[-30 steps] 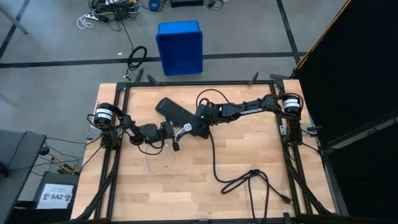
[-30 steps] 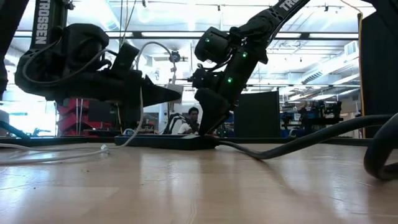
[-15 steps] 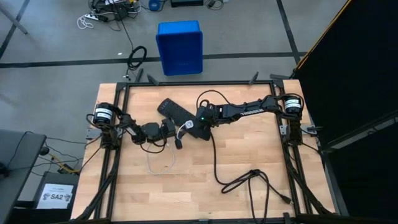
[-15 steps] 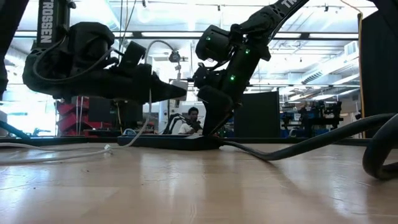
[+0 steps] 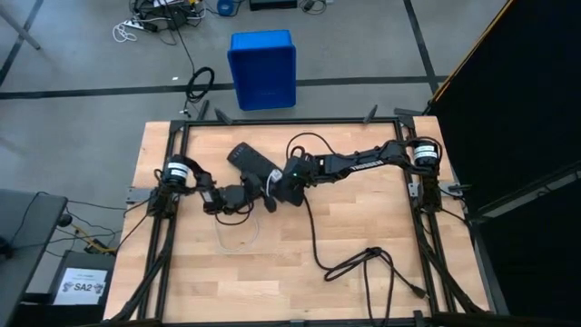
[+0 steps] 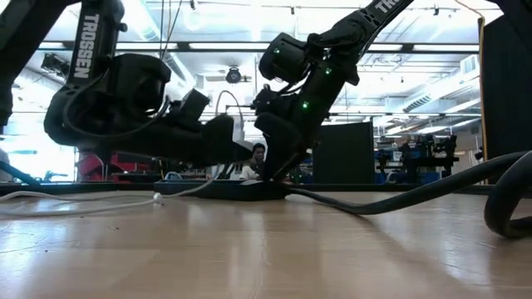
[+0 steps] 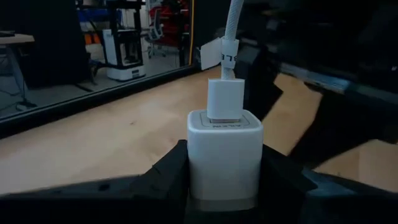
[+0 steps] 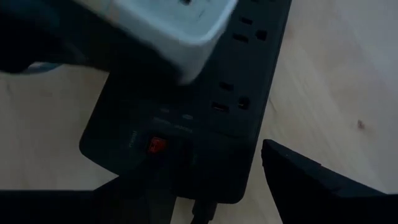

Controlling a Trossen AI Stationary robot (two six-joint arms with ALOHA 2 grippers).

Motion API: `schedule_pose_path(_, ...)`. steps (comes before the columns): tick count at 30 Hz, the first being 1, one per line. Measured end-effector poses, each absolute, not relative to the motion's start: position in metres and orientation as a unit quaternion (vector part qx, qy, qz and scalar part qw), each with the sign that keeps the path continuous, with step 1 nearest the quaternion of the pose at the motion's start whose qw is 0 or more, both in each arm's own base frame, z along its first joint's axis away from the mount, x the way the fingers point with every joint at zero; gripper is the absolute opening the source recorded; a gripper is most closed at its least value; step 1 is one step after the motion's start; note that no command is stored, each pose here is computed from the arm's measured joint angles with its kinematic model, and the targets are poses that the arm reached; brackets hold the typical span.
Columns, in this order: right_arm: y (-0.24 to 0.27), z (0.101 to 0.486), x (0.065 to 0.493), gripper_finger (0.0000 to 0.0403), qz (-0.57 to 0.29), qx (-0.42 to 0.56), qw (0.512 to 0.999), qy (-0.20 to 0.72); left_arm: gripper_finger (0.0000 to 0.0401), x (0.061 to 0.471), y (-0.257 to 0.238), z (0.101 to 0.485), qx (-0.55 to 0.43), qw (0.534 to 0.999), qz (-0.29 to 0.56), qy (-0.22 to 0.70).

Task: Insert USB
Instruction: Insert the white USB cable into the white charger adapter

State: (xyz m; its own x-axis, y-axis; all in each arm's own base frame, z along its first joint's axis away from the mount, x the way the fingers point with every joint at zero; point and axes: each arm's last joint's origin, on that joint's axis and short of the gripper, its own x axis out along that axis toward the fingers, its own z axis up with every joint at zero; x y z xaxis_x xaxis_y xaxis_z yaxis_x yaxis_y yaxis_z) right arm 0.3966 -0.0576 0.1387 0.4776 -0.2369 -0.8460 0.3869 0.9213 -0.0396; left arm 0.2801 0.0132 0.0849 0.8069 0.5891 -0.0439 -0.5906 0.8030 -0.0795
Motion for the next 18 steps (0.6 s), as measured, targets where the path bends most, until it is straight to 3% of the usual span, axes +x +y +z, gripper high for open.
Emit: schedule_pose_path(18,-0.062,0.141,0.401,0.0196,-0.184,0.064,0.869,0.455,0.0133,0.278,-0.004,0.077,-0.018,0.940,0.339,0.035)
